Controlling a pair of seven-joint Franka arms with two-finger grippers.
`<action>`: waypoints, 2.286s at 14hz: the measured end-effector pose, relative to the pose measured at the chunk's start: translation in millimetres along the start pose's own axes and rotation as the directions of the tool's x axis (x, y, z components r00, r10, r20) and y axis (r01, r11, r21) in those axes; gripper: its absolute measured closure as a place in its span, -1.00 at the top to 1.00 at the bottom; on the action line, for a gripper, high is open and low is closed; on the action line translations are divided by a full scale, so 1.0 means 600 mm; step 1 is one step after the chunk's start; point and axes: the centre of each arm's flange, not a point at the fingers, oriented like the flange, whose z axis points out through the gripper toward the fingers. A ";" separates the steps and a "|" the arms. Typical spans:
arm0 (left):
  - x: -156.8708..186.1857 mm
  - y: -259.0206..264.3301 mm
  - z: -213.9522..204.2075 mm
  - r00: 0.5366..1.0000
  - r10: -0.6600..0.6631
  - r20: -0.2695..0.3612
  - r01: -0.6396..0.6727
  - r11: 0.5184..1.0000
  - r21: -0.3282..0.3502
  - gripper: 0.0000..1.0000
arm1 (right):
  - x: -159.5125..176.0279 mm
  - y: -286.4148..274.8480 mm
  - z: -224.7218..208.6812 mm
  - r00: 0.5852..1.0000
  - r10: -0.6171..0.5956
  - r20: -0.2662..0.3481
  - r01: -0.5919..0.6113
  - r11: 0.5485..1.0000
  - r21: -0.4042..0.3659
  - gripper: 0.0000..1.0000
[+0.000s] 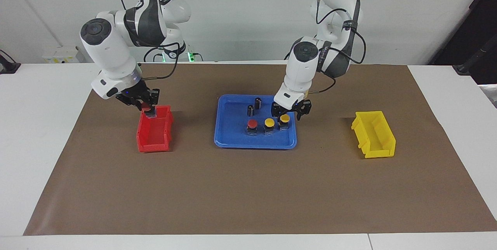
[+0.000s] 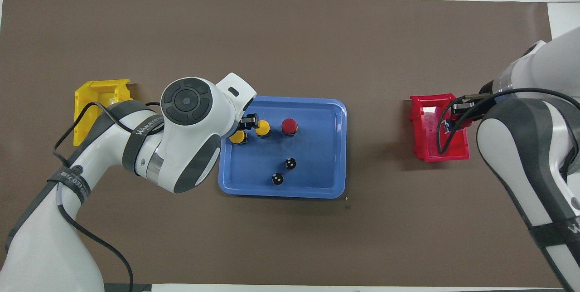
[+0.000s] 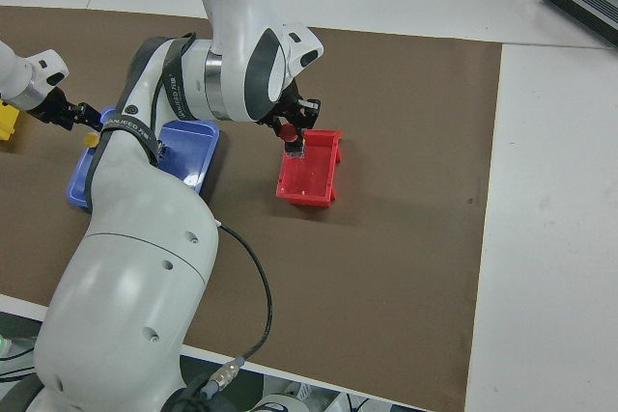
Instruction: Sort red and yellow buttons by color
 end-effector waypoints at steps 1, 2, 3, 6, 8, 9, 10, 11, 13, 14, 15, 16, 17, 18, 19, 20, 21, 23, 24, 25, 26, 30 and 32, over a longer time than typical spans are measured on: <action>-0.004 0.001 0.003 1.000 0.002 0.003 -0.002 1.000 0.002 0.72 | -0.008 0.000 0.026 1.000 0.000 -0.025 0.000 1.000 0.000 -0.18; -0.007 0.001 0.006 1.000 0.004 0.007 -0.004 1.000 0.004 0.72 | -0.015 0.000 0.046 0.999 -0.001 -0.044 0.001 1.000 0.000 -0.18; -0.011 -0.001 0.011 1.000 0.004 0.007 -0.004 1.000 0.004 0.71 | -0.023 0.000 0.064 0.998 -0.004 -0.062 0.004 1.000 0.000 -0.18; -0.026 0.001 0.026 1.000 0.014 -0.005 -0.014 1.000 -0.004 0.69 | -0.042 0.012 0.117 0.995 -0.017 -0.094 0.017 1.000 -0.001 -0.18; -0.029 0.003 0.026 1.000 0.018 -0.011 -0.018 1.000 -0.008 0.66 | -0.054 0.016 0.146 0.994 -0.017 -0.108 0.017 1.000 -0.001 -0.18; -0.029 0.003 0.024 1.000 0.018 -0.013 -0.018 1.000 -0.010 0.64 | -0.060 0.016 0.158 0.994 -0.017 -0.110 0.017 1.000 -0.001 -0.18; -0.030 0.002 0.022 1.000 0.018 -0.015 -0.018 1.000 -0.011 0.55 | -0.065 0.016 0.168 0.994 -0.017 -0.108 0.017 1.000 -0.001 -0.18; -0.030 0.003 0.023 1.000 0.018 -0.017 -0.018 1.000 -0.012 0.51 | -0.068 0.016 0.173 0.994 -0.017 -0.105 0.017 1.000 -0.001 -0.18; -0.029 0.000 0.025 1.000 0.016 -0.019 -0.016 1.000 -0.013 -0.02 | -0.069 0.016 0.173 0.994 -0.019 -0.105 0.019 1.000 -0.001 -0.07; -0.029 -0.001 0.025 1.000 0.014 -0.019 -0.014 1.000 -0.013 -0.17 | -0.069 0.016 0.172 0.994 -0.029 -0.106 0.029 1.000 -0.002 0.08; -0.028 -0.002 0.025 1.000 0.013 -0.020 -0.013 1.000 -0.013 -0.17 | -0.067 0.016 0.169 0.993 -0.041 -0.107 0.041 0.999 -0.003 0.08; -0.027 -0.003 0.025 1.000 0.011 -0.020 -0.011 1.000 -0.013 -0.17 | -0.064 0.017 0.162 0.994 -0.051 -0.102 0.051 0.999 -0.004 0.17; -0.026 -0.004 0.024 1.000 0.008 -0.021 -0.009 1.000 -0.013 -0.17 | -0.059 0.018 0.150 0.994 -0.056 -0.091 0.056 0.998 -0.005 0.39; -0.024 -0.005 0.022 1.000 0.005 -0.023 -0.005 1.000 -0.015 -0.17 | -0.049 0.018 0.129 0.995 -0.060 -0.076 0.060 0.998 -0.004 0.45; -0.023 -0.004 0.015 1.000 0.002 -0.021 -0.003 1.000 -0.015 -0.17 | -0.036 0.017 0.097 0.996 -0.062 -0.065 0.061 0.998 -0.004 0.46; -0.024 -0.002 0.005 1.000 0.003 -0.010 -0.003 1.000 -0.010 -0.17 | -0.022 0.014 0.063 0.996 -0.065 -0.063 0.065 0.998 -0.004 0.48; -0.026 0.001 -0.010 1.000 0.003 0.003 -0.003 1.000 -0.006 -0.17 | -0.007 0.008 0.024 0.995 -0.071 -0.064 0.071 0.997 -0.004 0.52; -0.028 -0.005 -0.062 1.000 -0.009 0.027 0.009 1.000 -0.007 -0.17 | 0.016 -0.033 -0.054 0.993 -0.096 -0.068 0.096 0.995 -0.001 0.54; -0.023 -0.021 -0.093 0.999 -0.027 0.040 0.027 1.000 0.000 -0.17 | 0.028 -0.079 -0.093 0.993 -0.092 -0.080 0.092 0.996 0.002 0.54; -0.004 -0.057 -0.122 0.997 -0.056 0.049 0.055 0.998 0.007 -0.17 | 0.038 -0.142 -0.122 0.992 -0.074 -0.100 0.075 0.997 0.010 0.55; 0.023 -0.109 -0.144 0.996 -0.070 0.049 0.070 0.998 0.006 -0.17 | 0.043 -0.210 -0.135 0.992 -0.053 -0.117 0.056 0.998 0.022 0.56; 0.119 -0.385 -0.200 0.999 -0.047 0.016 0.047 0.999 -0.009 -0.17 | 0.034 -0.439 -0.082 0.989 0.017 -0.144 -0.007 0.998 0.069 0.56; 0.133 -0.469 -0.206 0.999 -0.045 -0.007 0.045 0.999 -0.010 -0.17 | 0.024 -0.519 -0.027 0.986 0.027 -0.163 -0.020 0.999 0.044 0.56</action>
